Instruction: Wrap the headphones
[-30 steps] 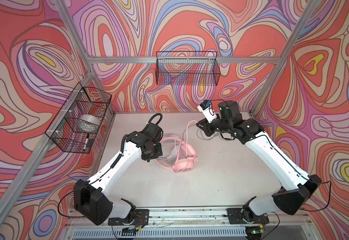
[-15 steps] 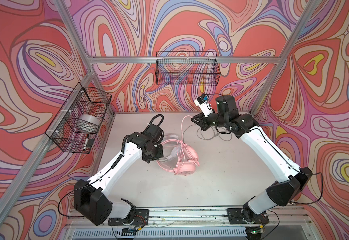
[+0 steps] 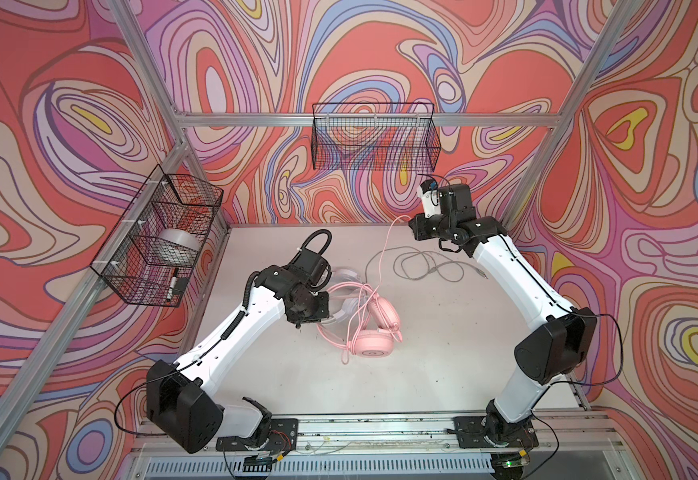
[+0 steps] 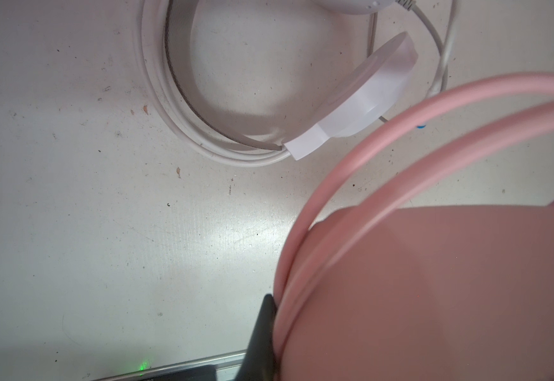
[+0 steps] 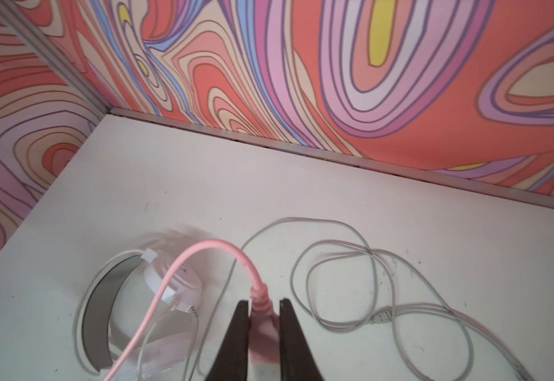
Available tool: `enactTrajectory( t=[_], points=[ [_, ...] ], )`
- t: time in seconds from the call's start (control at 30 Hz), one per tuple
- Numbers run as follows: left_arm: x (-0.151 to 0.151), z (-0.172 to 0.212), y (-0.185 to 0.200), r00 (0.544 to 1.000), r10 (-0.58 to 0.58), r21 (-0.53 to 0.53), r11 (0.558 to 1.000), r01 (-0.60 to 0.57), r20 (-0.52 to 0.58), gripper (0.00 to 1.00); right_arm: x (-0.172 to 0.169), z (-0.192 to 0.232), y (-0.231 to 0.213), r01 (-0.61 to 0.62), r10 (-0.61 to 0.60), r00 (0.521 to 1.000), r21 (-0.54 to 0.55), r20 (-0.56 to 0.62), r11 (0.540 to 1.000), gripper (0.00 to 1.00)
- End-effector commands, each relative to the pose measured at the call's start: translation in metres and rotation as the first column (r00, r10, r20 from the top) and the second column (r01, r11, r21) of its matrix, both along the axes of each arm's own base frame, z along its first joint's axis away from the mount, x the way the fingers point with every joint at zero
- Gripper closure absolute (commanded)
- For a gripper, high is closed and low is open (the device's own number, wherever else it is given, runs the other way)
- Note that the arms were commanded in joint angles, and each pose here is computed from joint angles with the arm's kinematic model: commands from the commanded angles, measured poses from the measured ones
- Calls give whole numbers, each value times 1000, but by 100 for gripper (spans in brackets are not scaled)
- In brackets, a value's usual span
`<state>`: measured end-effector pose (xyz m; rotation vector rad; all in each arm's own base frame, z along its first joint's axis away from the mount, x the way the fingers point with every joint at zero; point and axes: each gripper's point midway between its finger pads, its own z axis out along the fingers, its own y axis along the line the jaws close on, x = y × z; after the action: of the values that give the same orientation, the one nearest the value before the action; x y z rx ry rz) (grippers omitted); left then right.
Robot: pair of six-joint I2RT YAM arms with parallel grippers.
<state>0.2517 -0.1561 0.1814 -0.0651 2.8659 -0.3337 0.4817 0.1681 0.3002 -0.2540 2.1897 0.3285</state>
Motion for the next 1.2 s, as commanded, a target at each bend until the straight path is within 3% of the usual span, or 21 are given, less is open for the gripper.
enactTrajectory(
  t=[0.0, 0.17, 0.37, 0.77, 1.17],
  points=[
    [-11, 14, -8, 999, -41, -72, 997, 42, 16, 100, 11, -24, -33, 122, -124, 992, -61, -30, 991, 100],
    [-15, 17, -9, 998, -54, -84, 995, 55, 25, 100, 11, -84, -71, 188, -213, 967, -168, -142, 968, 100],
    [-16, 20, -14, 998, -48, -134, 990, 53, 40, 100, -8, -122, -82, 153, -212, 952, -255, -219, 955, 100],
    [0, 35, -23, 995, 79, -230, 971, -63, 62, 100, -77, -127, -50, -43, 7, 961, -123, -277, 991, 100],
    [19, 54, -15, 968, 229, -275, 942, -194, 101, 100, -141, -140, -27, -149, 99, 936, -127, -339, 981, 100]
  ],
)
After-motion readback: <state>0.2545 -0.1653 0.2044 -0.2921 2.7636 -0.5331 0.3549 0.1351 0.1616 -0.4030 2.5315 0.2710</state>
